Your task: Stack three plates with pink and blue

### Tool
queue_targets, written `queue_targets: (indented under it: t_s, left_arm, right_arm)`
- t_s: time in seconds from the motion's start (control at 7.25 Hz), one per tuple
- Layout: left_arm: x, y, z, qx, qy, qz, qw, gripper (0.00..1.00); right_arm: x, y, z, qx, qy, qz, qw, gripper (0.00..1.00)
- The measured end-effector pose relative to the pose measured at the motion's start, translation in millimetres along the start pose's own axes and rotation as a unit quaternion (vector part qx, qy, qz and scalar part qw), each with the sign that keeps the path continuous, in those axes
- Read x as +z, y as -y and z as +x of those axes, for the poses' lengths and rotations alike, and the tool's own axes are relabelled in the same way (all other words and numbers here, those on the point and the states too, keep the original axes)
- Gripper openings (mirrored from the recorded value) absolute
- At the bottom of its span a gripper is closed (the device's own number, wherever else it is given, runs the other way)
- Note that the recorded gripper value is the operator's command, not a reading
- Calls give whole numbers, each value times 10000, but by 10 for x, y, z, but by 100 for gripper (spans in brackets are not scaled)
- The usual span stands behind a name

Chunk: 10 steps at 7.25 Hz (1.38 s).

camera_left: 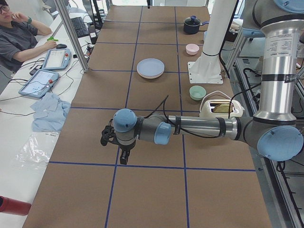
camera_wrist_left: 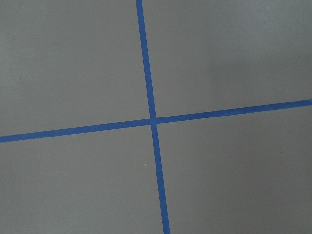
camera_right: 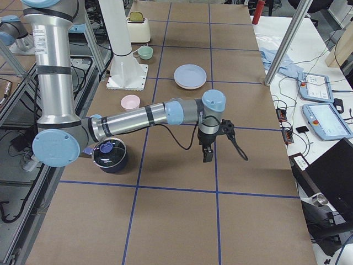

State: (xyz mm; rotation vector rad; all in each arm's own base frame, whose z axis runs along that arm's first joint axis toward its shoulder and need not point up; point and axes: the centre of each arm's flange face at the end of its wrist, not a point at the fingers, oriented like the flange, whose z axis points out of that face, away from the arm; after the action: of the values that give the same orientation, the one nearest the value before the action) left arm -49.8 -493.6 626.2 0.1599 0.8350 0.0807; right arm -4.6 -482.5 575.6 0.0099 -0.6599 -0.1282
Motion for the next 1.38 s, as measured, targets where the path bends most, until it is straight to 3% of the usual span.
queue_targets:
  t_s: [0.28, 0.55, 0.83, 1.38]
  left_arm:
    - [28, -58, -30, -13, -7, -25, 10000, 100]
    - [60, -153, -78, 134, -23, -71, 9999, 100]
    - [62, -230, -113, 209, -16, -123, 9997, 100]
    - [-12, -366, -236, -144, 27, -287, 9995, 100]
  right_arm:
    - [79, -249, 289, 213, -33, -67, 9997, 100]
    - [21, -366, 467, 81, -45, 34, 10000, 100]
    - [17, -367, 504, 63, -23, 49, 10000, 100]
    - [26, -362, 514, 74, -4, 42, 10000, 100]
